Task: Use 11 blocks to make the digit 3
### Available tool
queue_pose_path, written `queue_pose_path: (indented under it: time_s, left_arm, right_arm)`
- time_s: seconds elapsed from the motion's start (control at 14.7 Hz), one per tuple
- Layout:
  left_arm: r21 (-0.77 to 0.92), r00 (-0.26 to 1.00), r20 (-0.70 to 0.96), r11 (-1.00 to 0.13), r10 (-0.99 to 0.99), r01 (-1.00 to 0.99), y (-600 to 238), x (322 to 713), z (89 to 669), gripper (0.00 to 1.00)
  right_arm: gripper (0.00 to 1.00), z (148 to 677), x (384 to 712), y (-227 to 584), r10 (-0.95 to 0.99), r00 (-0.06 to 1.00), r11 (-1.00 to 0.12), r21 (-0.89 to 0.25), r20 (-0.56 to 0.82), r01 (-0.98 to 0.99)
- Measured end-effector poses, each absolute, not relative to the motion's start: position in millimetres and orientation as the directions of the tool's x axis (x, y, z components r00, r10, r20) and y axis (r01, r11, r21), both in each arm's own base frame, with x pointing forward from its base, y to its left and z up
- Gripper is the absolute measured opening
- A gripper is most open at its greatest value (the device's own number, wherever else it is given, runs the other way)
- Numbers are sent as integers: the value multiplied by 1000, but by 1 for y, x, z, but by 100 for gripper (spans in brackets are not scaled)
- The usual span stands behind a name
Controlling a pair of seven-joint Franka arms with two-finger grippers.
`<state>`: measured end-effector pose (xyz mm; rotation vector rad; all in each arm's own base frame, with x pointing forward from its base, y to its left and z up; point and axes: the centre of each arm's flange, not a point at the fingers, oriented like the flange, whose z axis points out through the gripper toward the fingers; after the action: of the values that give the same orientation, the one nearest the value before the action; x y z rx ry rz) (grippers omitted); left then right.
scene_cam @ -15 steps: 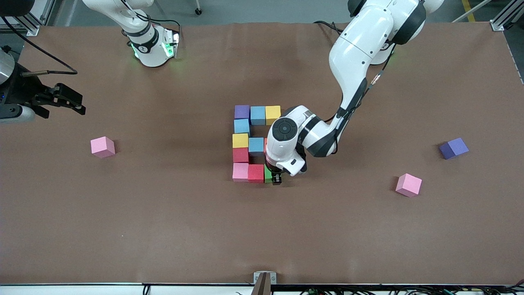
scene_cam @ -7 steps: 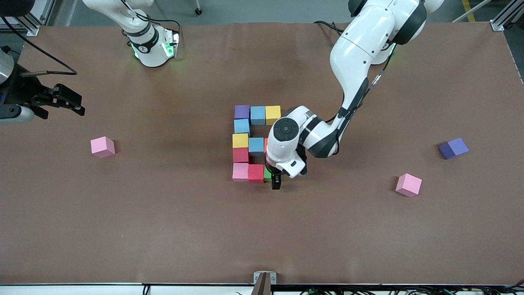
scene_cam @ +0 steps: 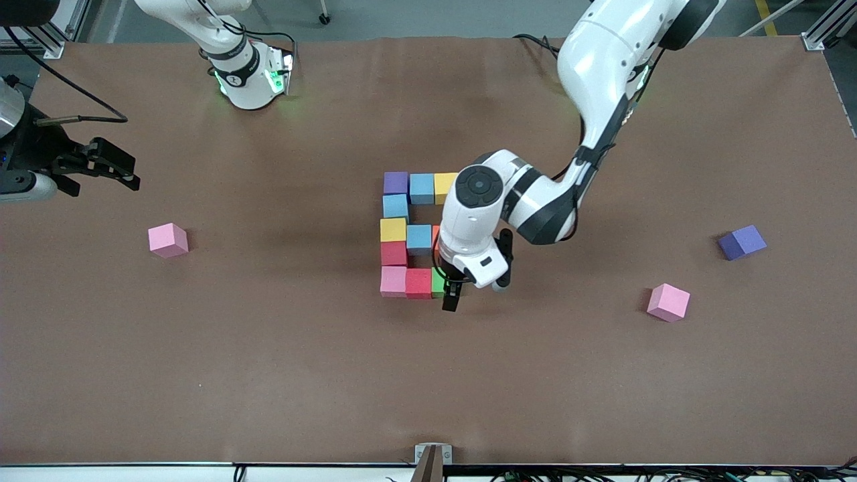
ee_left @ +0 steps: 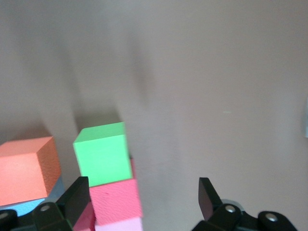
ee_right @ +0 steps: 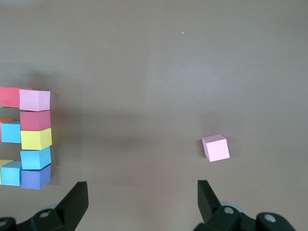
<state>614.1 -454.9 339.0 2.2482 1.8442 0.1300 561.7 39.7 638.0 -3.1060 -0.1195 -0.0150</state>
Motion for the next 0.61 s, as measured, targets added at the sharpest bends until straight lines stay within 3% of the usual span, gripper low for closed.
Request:
queue_pose_path:
  time_s: [0.27,0.48,0.61]
  left_arm:
    - [226,397,33,-394,917,891,-365,645,438,100]
    - [122,615,101,-623,782,773,-303,647,487,100]
    - [54,701,110,-709,704,703,-265,643,514,100]
  right_arm:
    - [100,639,562,41,79,997,-996,-33,17,80]
    - [100,639,562,41,79,997,-996,-33,18,80]
    - [100,639,562,41,79,997,-996,-33,18,79]
